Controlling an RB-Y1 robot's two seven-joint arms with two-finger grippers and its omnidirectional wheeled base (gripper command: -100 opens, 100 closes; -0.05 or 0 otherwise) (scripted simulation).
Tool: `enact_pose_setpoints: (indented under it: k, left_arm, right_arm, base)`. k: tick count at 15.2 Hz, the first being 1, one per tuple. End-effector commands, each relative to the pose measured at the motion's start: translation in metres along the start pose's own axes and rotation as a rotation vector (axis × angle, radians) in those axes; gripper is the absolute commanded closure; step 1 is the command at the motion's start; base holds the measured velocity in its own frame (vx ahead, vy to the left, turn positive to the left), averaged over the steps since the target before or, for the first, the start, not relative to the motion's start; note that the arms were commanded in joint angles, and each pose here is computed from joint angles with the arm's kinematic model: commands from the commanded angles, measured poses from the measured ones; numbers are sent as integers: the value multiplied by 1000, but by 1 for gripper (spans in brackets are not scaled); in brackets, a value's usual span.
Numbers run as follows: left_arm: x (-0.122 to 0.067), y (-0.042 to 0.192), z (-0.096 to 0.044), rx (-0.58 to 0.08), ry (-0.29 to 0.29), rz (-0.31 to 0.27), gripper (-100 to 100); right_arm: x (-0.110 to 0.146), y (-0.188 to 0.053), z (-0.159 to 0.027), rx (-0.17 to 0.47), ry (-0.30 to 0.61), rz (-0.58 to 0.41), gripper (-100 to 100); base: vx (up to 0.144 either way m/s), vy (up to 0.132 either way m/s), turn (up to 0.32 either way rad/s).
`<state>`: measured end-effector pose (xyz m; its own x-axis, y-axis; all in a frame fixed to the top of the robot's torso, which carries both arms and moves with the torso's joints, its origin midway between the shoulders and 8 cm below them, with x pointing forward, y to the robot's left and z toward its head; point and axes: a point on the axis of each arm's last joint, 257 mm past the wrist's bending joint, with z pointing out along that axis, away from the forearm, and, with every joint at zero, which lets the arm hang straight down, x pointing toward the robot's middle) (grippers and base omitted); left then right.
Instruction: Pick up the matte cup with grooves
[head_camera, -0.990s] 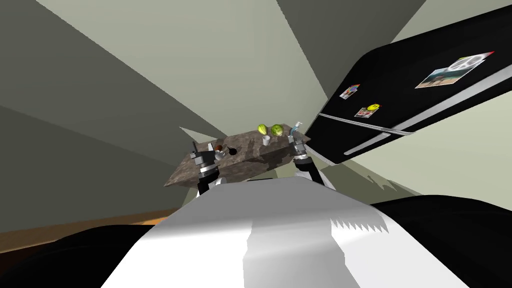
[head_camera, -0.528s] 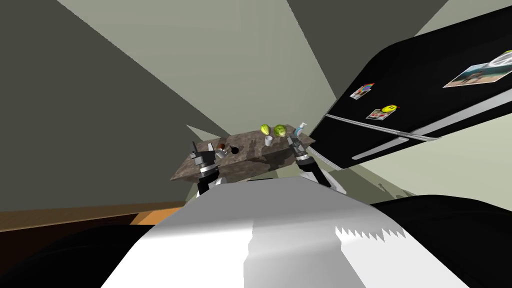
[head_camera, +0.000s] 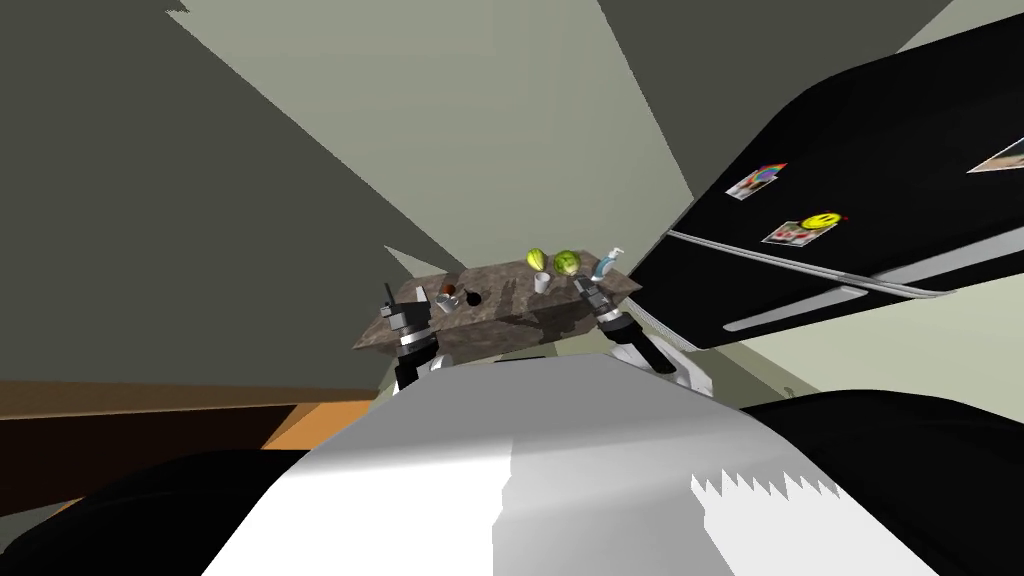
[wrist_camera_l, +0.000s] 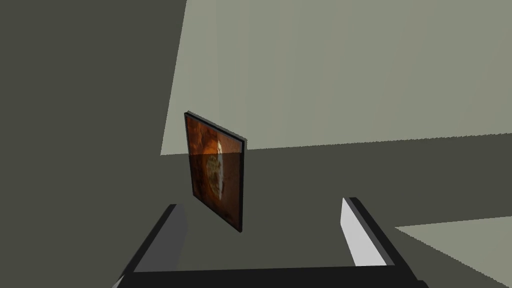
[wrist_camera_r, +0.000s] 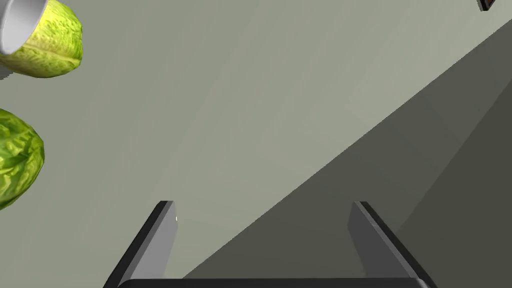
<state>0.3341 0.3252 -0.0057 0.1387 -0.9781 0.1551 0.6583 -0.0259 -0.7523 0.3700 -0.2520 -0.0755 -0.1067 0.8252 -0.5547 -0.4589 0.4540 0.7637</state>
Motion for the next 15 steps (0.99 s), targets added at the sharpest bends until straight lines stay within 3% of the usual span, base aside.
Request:
enact_pose_setpoints:
  k: [1, 15]
  left_arm:
    - [0, 0, 0, 0, 0, 0, 0]
    - [0, 0, 0, 0, 0, 0, 0]
  right_arm:
    - [3, -11, -5, 28, 41, -16, -100]
    - [11, -41, -21, 104, 283, -151, -100]
  base:
    - [6, -21, 158]
    - [4, -19, 120]
